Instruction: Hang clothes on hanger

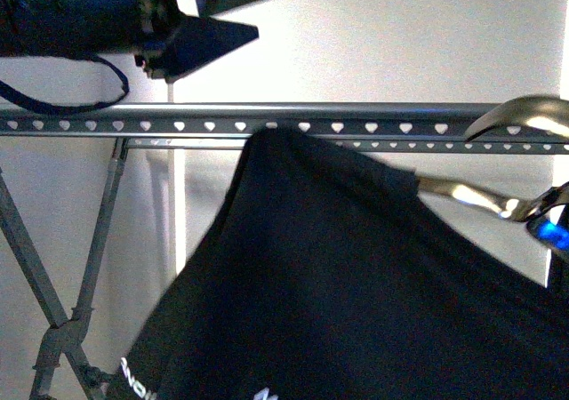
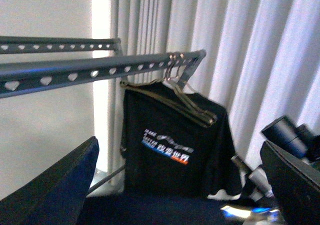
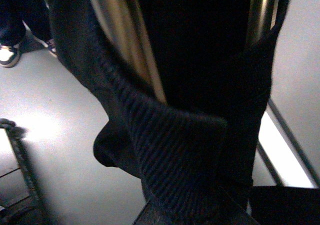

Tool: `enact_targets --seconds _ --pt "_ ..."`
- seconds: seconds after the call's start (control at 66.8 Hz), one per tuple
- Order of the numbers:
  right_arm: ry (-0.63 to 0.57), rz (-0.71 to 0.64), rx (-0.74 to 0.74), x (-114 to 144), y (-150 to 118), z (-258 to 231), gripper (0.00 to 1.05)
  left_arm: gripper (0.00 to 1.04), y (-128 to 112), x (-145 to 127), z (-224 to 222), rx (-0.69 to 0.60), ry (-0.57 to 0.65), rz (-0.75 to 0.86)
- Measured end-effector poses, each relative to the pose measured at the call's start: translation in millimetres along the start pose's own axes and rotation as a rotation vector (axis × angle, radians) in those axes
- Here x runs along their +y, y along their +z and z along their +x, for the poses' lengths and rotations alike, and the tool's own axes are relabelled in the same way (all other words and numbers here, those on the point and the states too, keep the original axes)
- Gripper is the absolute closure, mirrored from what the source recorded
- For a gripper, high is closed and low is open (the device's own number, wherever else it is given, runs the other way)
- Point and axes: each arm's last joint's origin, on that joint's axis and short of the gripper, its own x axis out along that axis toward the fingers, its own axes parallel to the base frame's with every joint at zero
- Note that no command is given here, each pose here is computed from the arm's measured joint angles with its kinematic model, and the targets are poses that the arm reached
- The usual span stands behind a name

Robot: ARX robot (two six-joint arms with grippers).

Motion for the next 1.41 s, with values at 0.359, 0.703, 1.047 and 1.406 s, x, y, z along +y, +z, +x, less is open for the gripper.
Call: enact_targets --seconds 0.359,0.703,1.047,1.406 --pt "-0.067 0.272 -0.037 -11.3 -21.5 -14.5 1.01 0.07 23.9 45.5 -5.7 -0.094 0.45 -0.318" --pt "-0.297 0.754 -0.264 -53.6 18.9 -46.8 1.01 0.07 10.1 54.6 -10.3 -0.044 0.708 -0.285" --pt "-0.364 1.204 -0.4 -108.7 68.8 -39.9 1.01 0.06 12.6 28.0 -13.5 -0.048 0.611 -0.18" --pt "-0.316 1.386 -0.486 -132.7 98.2 -15.8 1.01 0.07 7.0 21.7 -9.3 -0.028 0.55 -0.164"
